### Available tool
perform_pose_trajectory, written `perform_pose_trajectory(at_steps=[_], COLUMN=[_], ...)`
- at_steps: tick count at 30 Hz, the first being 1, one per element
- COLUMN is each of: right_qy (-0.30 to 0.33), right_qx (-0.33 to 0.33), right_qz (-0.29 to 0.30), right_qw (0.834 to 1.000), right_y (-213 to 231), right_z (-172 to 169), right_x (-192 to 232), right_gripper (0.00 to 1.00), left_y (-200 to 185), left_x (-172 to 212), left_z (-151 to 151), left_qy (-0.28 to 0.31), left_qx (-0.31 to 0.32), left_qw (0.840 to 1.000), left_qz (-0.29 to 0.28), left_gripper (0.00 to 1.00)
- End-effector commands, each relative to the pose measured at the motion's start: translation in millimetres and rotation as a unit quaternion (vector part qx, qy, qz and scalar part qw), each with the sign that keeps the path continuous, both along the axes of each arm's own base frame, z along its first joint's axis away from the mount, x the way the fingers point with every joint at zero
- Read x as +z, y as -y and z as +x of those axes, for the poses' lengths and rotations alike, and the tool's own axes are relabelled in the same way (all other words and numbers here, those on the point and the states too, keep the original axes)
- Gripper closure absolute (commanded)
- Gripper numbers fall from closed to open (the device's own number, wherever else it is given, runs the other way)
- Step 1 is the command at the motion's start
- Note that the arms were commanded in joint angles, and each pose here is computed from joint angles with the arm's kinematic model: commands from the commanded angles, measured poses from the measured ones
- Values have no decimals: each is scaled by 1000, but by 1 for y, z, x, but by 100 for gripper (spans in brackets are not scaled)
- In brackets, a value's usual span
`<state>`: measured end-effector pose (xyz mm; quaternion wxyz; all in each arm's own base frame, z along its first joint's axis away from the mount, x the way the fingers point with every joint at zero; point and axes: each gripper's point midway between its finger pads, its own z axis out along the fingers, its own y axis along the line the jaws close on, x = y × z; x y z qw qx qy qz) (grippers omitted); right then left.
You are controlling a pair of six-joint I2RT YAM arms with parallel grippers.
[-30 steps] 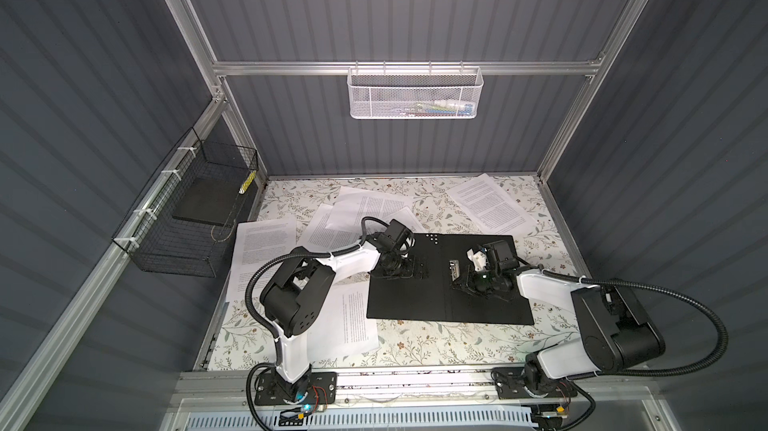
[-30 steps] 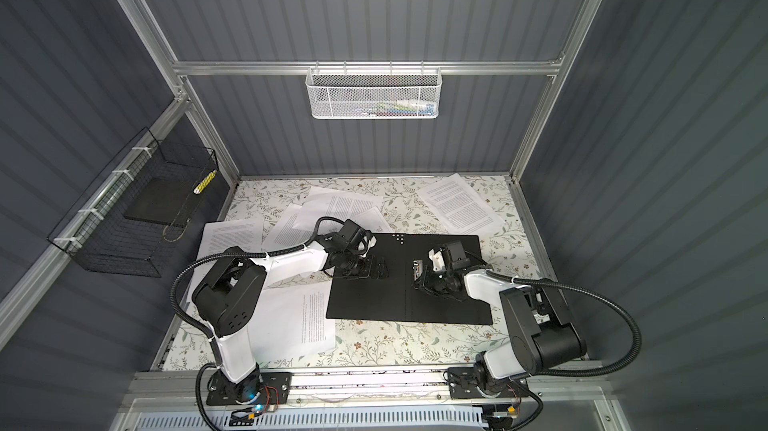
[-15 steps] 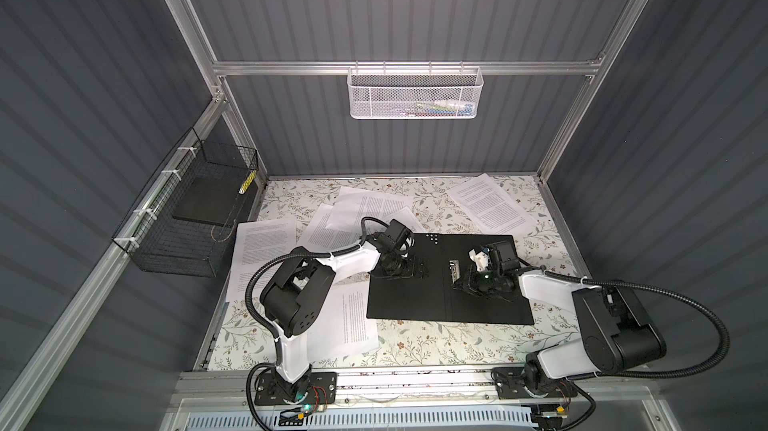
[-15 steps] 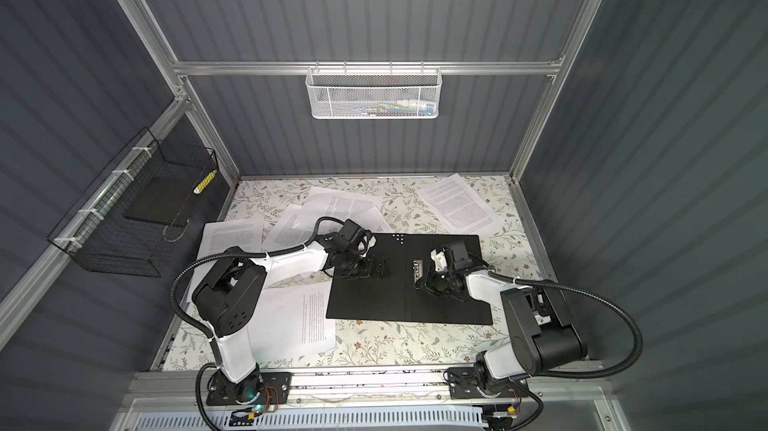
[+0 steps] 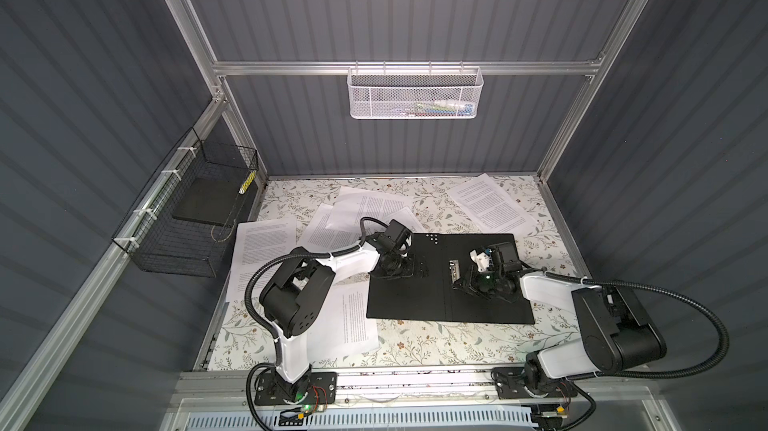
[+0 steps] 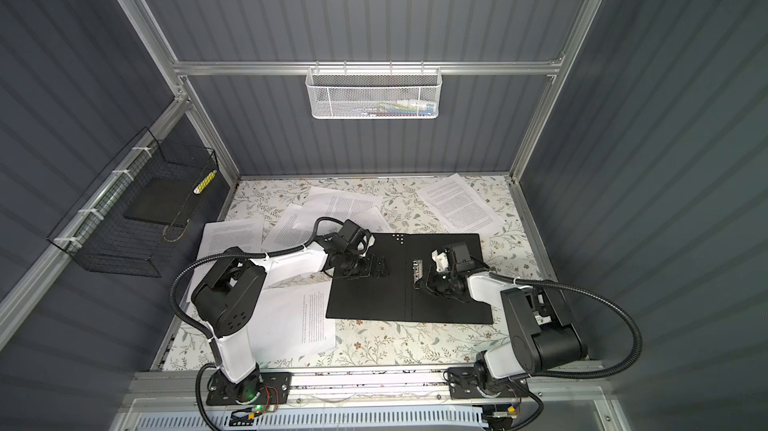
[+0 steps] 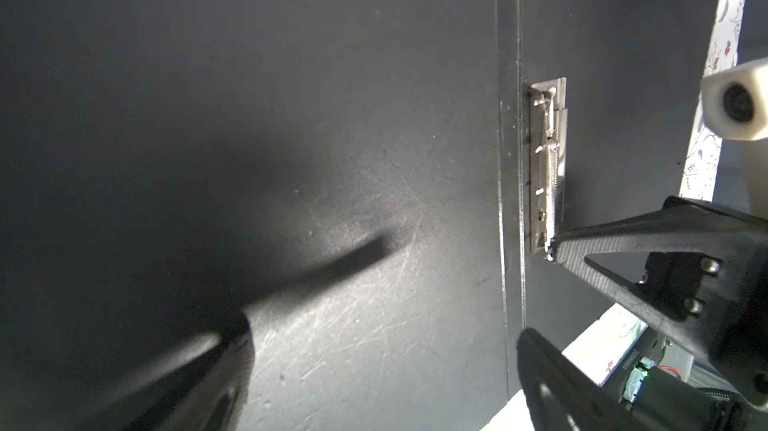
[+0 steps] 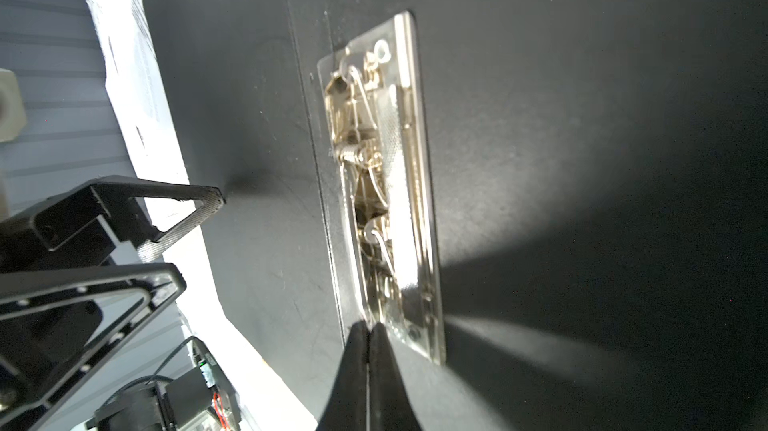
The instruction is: Put the files into the folder
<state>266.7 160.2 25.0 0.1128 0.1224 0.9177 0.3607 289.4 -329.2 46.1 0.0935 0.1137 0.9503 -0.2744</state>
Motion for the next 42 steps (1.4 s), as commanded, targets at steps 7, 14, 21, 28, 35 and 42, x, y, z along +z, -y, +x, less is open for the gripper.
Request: perform_pose_trajectory(at_steps=[7,14,21,28,35,42], right_qy=[-76,-104,-114,-108,-57,39], right_qx=[-108,-160,-215,-256,-247,-177], right_qz=[-14,-45,-55,-87,-51,29], right_qw=[991,981,968,957,966,983], right_y=[38,59,69,81,71,41], right_z=[-8,-16,-15,-14,2,19], right_x=[-29,-48,-58,-71,-31,41], right_gripper=[100,100,100,100,100,80], left_y=[-56,-67,-71,-73,-73,-66], left_x=[-67,-81,-82,-85,-87,-86], left_z=[-20,-24,-23,-23,-22,-18], left_qy=[-62,-74,-78,-83,-83,-82], left_qx=[60,69,77,78,78,66], left_qw=[990,987,986,985,985,987], left_qz=[107,125,125,128,129,119], left_gripper=[0,0,0,0,0,0])
